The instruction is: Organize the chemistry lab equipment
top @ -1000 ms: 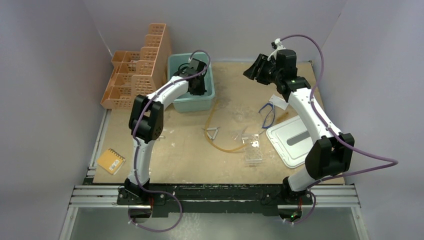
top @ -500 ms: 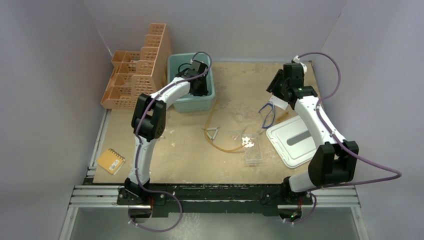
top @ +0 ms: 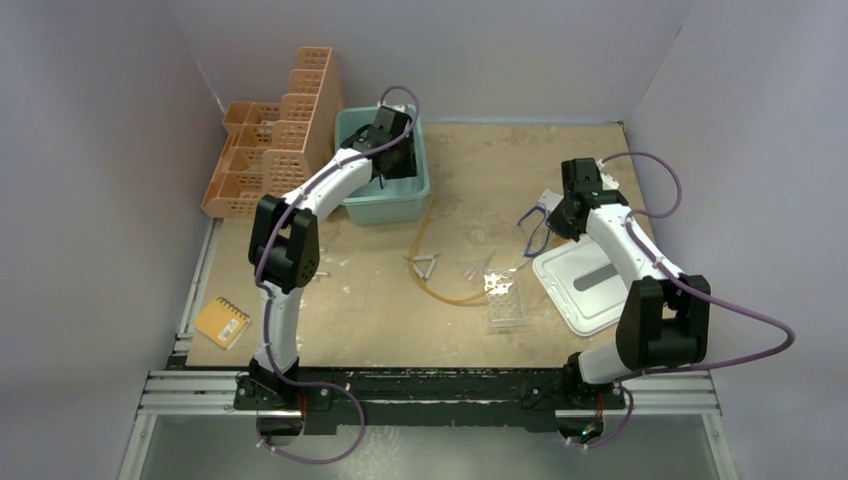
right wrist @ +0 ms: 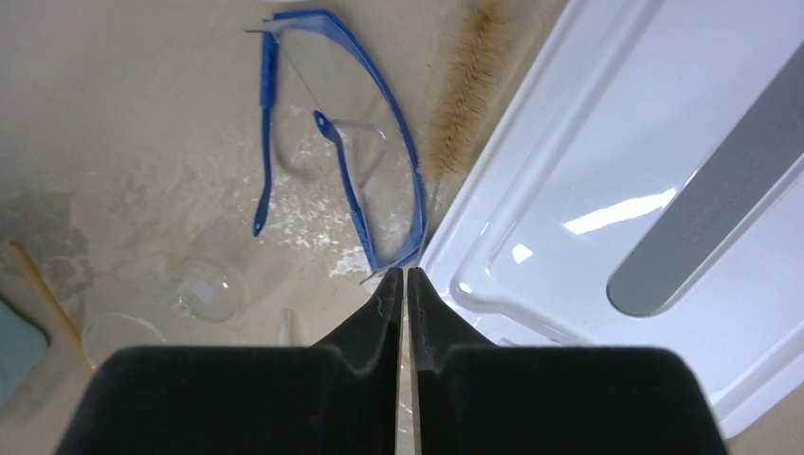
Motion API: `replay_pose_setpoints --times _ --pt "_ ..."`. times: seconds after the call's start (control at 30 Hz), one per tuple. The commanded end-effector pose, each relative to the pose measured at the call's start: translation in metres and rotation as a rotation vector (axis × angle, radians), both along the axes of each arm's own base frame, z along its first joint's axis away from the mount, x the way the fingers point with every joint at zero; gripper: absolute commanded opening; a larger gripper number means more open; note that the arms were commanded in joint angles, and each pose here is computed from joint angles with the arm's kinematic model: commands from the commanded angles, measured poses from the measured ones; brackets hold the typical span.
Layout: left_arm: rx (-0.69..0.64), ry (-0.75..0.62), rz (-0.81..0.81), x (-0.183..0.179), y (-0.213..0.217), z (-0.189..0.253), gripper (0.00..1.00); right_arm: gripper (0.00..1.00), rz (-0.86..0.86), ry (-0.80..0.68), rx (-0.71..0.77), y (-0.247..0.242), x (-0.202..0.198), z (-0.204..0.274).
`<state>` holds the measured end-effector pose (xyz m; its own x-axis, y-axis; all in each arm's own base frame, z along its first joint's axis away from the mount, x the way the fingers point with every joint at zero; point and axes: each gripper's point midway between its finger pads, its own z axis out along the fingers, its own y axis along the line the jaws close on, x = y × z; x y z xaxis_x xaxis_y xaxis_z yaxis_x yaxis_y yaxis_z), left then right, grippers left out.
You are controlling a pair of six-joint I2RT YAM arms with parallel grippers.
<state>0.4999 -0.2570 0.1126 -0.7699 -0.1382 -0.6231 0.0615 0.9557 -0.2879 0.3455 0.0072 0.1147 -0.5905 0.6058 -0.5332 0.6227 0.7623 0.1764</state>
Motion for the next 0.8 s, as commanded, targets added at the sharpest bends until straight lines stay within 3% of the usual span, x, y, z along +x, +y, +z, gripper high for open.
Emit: replay_pose_setpoints --times 0.0,0.17,0.33,0.6,0.77 --pt "-0.071 -0.137 -0.031 -0.005 -0.004 0.085 0.34 0.05 -0.051 0.03 -0.001 -0.003 -0.007 -0.012" --pt "-0.076 -0.175 -0.051 -0.016 0.001 0.115 0.37 0.1 -0.057 0.051 -0.021 -0.005 -0.002 -0.026" --pt "-0.078 -0.198 -0.066 -0.025 0.004 0.134 0.4 0.06 -0.072 0.118 -0.016 -0.004 0.001 -0.05" --pt "-0.07 -0.203 -0.07 -0.03 0.008 0.137 0.41 0.17 -0.09 0.116 -0.039 -0.008 0.013 -0.06" --pt "-0.074 -0.205 -0.071 -0.03 0.007 0.138 0.42 0.18 -0.088 0.133 -0.046 -0.009 0.017 -0.068"
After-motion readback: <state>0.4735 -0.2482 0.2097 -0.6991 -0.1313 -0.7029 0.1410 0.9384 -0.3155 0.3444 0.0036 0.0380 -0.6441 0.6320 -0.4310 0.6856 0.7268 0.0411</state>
